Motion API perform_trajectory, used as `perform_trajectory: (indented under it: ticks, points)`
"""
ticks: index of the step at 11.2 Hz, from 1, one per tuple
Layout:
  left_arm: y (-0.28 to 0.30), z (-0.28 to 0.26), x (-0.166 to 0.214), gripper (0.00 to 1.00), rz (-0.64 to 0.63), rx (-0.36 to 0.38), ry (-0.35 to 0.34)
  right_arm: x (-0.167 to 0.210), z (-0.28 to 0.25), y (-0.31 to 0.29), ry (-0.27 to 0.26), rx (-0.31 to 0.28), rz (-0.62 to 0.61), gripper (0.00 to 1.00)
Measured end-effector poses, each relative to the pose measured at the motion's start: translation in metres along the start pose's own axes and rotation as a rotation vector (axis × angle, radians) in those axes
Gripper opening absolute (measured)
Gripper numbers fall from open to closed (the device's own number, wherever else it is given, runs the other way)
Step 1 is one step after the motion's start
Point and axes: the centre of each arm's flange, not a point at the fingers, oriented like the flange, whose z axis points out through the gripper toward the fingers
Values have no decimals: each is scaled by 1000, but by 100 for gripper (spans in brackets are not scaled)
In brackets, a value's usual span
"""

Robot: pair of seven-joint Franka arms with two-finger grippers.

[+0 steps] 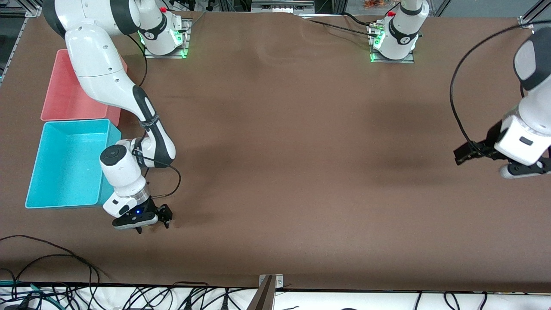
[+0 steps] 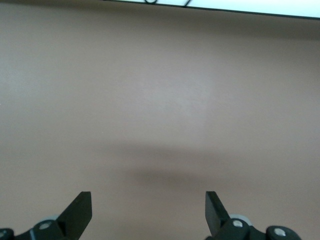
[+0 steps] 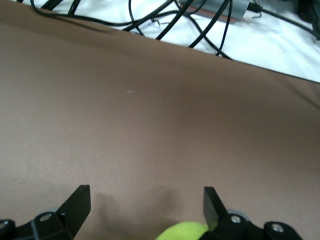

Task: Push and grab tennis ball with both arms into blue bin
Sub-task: 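Lower the right gripper over the tennis ball and close on it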

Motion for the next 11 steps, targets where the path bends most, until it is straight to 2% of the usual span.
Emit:
perform_trajectory:
  ticks: [2, 4, 6, 8, 11]
  points:
    - [26, -47, -26, 100, 15, -60, 14, -6, 4, 0, -55, 5, 0, 100]
    - [18, -73, -39, 100, 28, -65, 35, 0, -1, 2, -117, 12, 1, 100]
    - [-2, -74, -38, 100, 68, -65, 38, 13, -14, 8, -177, 15, 4, 100]
    - [-27, -69, -34, 100, 88, -107, 26, 19, -25, 13, -223, 17, 11, 100]
    - [-33, -60, -35, 100, 108, -111, 11, 4, -19, 13, -333, 32, -5, 100]
